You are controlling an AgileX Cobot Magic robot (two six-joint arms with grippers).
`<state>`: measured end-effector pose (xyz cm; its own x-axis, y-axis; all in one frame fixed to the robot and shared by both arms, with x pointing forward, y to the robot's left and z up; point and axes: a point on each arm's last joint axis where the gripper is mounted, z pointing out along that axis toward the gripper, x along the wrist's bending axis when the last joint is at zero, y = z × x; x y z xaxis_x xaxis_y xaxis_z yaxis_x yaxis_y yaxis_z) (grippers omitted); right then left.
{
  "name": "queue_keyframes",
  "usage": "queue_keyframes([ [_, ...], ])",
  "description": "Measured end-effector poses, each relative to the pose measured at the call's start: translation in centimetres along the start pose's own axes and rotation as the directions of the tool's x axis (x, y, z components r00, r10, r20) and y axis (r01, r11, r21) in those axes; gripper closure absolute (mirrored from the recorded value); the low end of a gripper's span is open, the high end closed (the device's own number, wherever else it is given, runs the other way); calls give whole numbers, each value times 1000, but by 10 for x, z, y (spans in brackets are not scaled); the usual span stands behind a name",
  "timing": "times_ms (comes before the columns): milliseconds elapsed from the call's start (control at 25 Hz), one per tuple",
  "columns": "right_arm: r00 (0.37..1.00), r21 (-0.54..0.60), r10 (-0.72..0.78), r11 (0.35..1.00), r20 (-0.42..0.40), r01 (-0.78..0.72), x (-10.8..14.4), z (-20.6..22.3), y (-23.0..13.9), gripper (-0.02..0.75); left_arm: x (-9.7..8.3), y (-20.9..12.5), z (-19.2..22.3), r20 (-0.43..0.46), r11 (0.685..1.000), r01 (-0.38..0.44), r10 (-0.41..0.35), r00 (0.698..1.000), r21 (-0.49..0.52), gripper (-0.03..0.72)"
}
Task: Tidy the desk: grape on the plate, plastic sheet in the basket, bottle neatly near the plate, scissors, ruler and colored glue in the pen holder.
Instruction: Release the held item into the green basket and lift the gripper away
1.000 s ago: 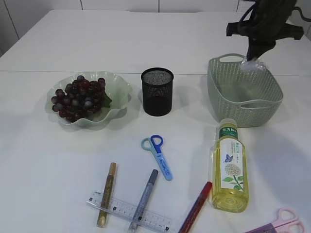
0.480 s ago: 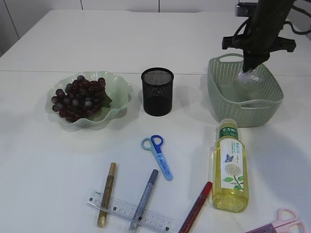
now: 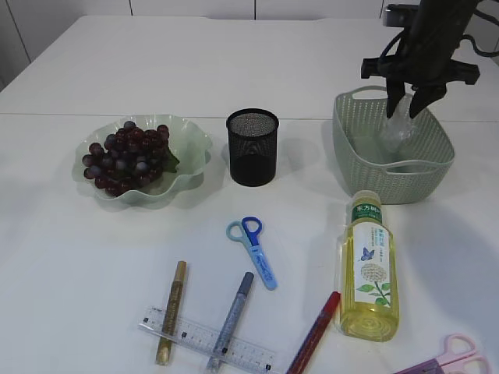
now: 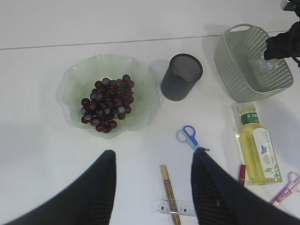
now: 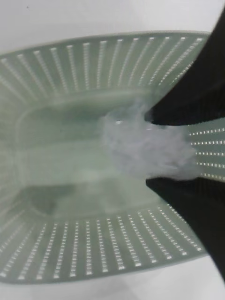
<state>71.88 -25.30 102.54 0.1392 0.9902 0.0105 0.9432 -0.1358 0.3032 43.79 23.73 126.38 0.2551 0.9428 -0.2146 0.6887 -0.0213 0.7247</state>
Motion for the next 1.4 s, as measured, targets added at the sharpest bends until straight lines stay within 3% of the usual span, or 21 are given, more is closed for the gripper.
queue_keyframes([
  [120, 1000, 1, 1, 1000, -2, -1, 0, 0, 0, 325, 0, 0, 0, 0, 1000, 0, 0, 1000, 0, 309],
  [280, 1000, 2, 2, 1000, -6, -2, 1, 0, 0, 279, 0, 0, 0, 0, 1000, 0, 0, 1000, 0, 309],
  [1040, 997, 22, -10, 1000, -72, 12, 5, -2, -3, 274, 2, 0, 0, -17, 1000, -5, 5, 1000, -2, 309],
  [1400, 992, -11, -18, 1000, -125, 17, 4, -43, -15, 274, 2, 0, 0, -17, 1000, -5, 5, 1000, -2, 309],
])
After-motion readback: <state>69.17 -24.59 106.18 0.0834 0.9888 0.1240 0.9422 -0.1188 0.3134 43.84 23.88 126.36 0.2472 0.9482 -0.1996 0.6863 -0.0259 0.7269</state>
